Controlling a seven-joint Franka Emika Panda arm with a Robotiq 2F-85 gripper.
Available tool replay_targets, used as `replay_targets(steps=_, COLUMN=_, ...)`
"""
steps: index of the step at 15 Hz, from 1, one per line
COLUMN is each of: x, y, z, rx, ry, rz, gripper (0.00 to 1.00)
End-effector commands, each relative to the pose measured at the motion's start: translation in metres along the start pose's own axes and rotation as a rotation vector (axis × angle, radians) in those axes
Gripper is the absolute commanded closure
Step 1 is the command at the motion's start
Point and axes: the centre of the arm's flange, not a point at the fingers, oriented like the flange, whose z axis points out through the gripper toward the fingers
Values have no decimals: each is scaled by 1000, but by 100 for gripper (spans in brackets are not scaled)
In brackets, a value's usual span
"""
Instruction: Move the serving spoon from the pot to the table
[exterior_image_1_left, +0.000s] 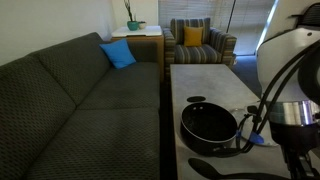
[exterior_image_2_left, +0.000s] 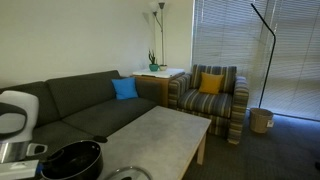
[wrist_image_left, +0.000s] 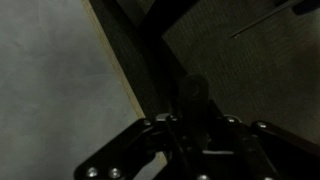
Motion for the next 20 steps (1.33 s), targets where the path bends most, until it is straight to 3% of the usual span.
replay_targets(steps=1, x=2, y=28, z=12, rx=-48, ry=-28, rz=81, gripper=93)
replay_targets(steps=5, x=15, y=52, z=21, rx=-93, ry=-46, rz=94, gripper=93)
replay_targets(steps=16, x=52, y=92, z=61, rx=-83, ry=-8, rz=153, gripper=93)
replay_targets(steps=20, x=53, y=96, z=63, rx=-81, ry=-45, rz=159, gripper=93)
